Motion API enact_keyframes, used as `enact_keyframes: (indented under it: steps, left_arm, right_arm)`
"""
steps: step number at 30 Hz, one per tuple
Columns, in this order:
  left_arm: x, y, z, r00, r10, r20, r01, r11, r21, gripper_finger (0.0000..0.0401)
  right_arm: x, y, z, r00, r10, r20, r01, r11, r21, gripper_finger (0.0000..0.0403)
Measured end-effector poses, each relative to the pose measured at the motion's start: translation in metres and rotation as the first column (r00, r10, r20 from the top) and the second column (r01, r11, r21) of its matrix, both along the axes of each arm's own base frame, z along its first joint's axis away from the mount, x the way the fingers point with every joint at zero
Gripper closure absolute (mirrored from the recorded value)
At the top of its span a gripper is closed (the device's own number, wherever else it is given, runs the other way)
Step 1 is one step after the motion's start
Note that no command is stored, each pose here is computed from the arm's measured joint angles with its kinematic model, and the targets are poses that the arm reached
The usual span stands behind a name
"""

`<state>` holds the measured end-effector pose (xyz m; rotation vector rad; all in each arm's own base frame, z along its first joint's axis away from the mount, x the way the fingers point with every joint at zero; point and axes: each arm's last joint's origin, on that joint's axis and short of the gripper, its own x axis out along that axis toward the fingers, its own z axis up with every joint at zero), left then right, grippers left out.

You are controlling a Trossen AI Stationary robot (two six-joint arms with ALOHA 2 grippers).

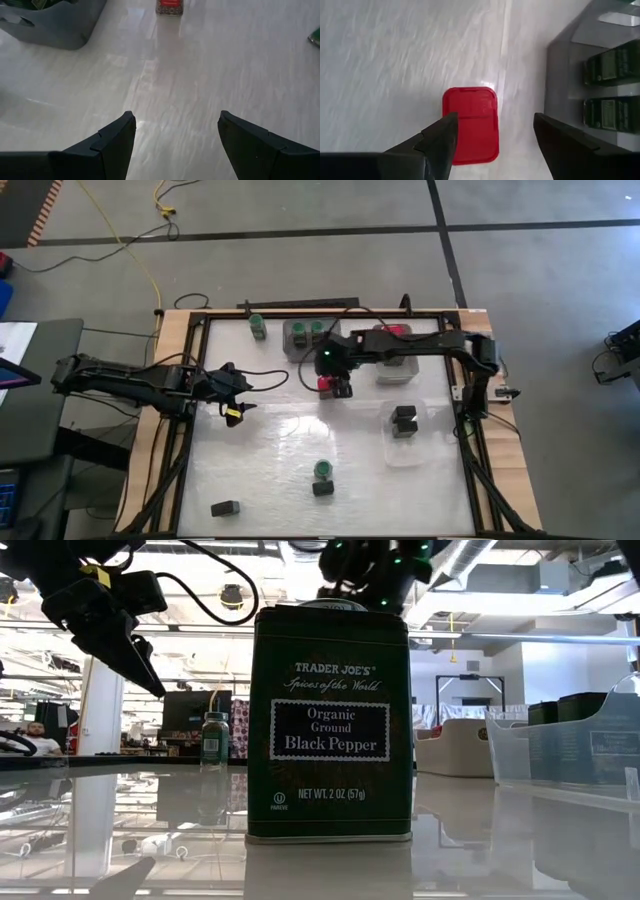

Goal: Sort spices by type
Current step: Put the center red seasoning can into the gray bin

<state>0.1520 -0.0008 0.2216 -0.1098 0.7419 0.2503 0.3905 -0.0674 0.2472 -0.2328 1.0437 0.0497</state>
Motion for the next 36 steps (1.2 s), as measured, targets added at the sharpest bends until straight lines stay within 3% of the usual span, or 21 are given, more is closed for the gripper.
enact_keyframes:
  steps: [10,36]
  left_arm:
    - [0.0,0.0,0.0,1.0,0.0,-0.002,0.0,1.0,0.0,0.0129]
    - [0.0,0.0,-0.001,1.0,-0.002,-0.009,0.002,1.0,0.001,0.0129]
  right_arm:
    - [0.016,-0.002,-0.019,0.989,0.009,-0.146,-0.004,1.0,0.031,0.0117]
    - [0.011,-0.002,-0.014,0.984,-0.016,-0.175,0.025,0.999,0.045,0.0117]
